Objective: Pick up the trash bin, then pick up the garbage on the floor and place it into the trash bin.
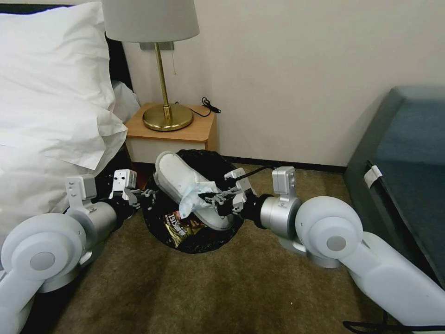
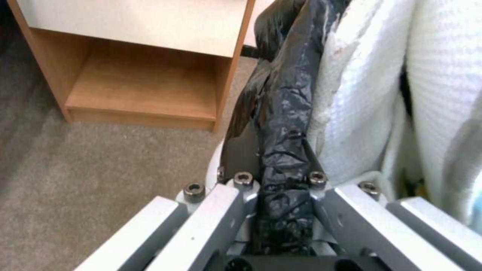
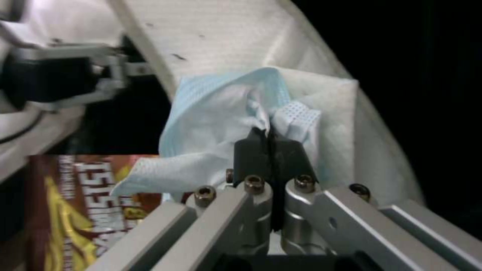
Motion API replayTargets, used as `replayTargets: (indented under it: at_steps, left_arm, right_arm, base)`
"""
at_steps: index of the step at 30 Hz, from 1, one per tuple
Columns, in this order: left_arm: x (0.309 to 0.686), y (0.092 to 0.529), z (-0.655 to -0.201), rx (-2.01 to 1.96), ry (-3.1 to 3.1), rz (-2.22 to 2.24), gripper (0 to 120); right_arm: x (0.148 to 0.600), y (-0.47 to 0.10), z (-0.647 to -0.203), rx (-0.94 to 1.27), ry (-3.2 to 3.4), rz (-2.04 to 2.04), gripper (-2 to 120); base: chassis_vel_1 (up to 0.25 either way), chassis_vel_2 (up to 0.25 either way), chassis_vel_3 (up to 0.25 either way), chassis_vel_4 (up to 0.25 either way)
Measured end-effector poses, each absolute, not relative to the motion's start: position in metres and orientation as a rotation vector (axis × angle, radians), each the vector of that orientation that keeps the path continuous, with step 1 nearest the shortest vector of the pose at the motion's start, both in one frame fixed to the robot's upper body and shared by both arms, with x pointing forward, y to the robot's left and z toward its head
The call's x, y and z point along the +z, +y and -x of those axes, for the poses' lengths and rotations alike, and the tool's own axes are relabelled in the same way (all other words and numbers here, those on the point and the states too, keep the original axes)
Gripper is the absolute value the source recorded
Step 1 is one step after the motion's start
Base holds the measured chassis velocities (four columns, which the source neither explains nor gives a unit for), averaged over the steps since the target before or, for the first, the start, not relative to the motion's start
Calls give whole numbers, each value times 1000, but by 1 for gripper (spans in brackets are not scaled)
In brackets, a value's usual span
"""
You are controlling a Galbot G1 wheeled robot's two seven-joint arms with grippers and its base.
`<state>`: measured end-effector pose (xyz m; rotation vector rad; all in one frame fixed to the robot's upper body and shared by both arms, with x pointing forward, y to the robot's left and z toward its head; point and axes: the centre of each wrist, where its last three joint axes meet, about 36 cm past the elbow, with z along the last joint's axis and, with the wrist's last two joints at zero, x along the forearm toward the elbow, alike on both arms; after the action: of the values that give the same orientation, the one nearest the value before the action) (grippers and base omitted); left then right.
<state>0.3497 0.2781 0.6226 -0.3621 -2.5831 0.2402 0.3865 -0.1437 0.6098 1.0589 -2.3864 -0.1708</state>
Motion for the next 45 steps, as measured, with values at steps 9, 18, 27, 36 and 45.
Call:
replayTargets:
  at_steps: [9,18,27,36,45]
  left_arm:
    - [622,278,-352,230,-2586,360,3]
    - [620,277,-353,233,-2584,371,3]
    - [615,277,-356,257,-2575,370,3]
    - [616,282,-359,262,-2569,364,3]
    - [612,285,-363,268,-2559,335,3]
  right_arm:
    - [604,-141,-388,-169,-2390,-1019,0]
    - [604,-139,-392,-167,-2403,-978,17]
    - [609,-139,-395,-180,-2414,-983,52]
    - [632,-148,-388,-197,-2459,-1010,82]
    - [651,-163,-379,-207,-2529,-1011,109]
  base:
    - [0,0,0,0]
    - [0,0,0,0]
    - [0,0,0,0]
    - [0,0,0,0]
    - [0,0,0,0]
